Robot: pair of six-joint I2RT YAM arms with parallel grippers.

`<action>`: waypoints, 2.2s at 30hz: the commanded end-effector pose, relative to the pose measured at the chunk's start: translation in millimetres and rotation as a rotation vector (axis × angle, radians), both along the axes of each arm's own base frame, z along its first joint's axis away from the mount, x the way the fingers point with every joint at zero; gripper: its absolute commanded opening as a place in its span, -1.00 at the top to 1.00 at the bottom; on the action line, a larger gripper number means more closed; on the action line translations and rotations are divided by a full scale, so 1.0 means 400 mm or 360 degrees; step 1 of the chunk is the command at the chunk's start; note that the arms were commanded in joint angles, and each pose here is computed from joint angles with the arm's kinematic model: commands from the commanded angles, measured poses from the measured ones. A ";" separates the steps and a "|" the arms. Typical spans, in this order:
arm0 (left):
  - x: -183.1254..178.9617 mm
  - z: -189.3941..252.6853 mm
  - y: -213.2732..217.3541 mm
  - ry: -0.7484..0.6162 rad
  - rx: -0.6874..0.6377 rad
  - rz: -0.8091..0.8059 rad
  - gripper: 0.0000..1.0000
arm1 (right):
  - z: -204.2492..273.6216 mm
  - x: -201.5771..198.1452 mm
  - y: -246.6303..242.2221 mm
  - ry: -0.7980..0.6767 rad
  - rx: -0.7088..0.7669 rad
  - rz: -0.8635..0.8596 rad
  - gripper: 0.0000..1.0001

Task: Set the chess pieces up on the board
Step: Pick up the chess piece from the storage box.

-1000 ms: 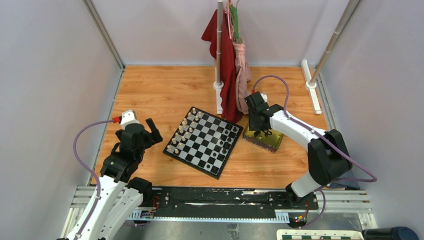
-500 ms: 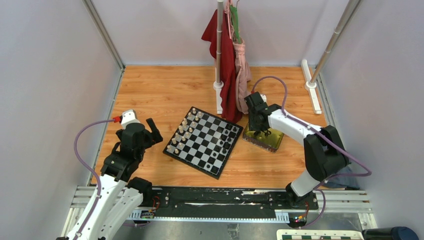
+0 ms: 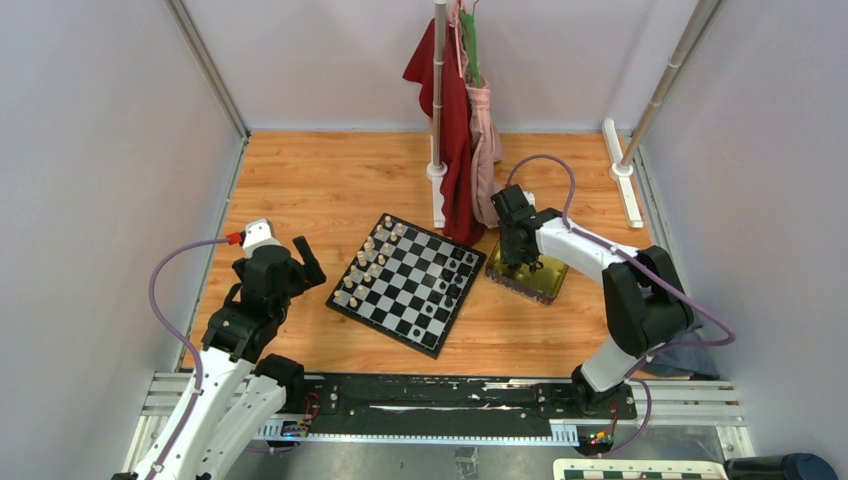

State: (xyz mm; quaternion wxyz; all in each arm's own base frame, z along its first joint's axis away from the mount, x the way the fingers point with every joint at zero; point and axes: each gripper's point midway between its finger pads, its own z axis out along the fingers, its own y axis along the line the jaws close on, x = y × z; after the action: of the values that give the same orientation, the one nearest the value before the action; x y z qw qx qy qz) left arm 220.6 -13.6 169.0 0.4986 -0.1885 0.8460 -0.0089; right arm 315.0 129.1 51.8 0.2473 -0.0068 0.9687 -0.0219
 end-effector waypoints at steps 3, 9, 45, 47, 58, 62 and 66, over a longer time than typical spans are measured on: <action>0.004 -0.004 -0.001 -0.0001 0.0018 -0.0007 -1.00 | -0.029 -0.013 -0.022 0.0059 -0.0012 -0.0009 0.39; 0.004 -0.003 0.000 -0.0001 0.0019 -0.0007 -1.00 | -0.036 -0.014 -0.019 0.0075 -0.0005 -0.0002 0.54; 0.004 0.007 -0.001 -0.0052 -0.0001 -0.0008 -1.00 | 0.143 0.010 -0.026 -0.0099 0.0012 0.0047 1.00; 0.004 0.008 -0.001 -0.0054 0.0000 -0.0009 -1.00 | 0.162 0.002 -0.025 -0.0113 0.0023 0.0058 1.00; 0.003 0.014 -0.002 -0.0081 -0.0014 -0.0011 -1.00 | 0.240 -0.119 0.058 -0.0122 0.0049 0.0323 1.00; 0.002 0.015 -0.001 -0.0090 -0.0019 -0.0007 -1.00 | 0.247 -0.176 0.102 -0.0117 0.0034 0.0425 1.00; 0.001 0.019 -0.002 -0.0104 -0.0026 -0.0012 -1.00 | 0.255 -0.228 0.146 -0.0111 0.0024 0.0529 1.00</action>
State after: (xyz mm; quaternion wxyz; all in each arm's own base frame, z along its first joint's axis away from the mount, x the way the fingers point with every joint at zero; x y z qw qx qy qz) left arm 219.3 -13.2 173.8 0.5138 -0.1915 0.8361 -0.0183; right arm 245.5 183.8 145.6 0.2873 -0.1474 0.9457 0.0367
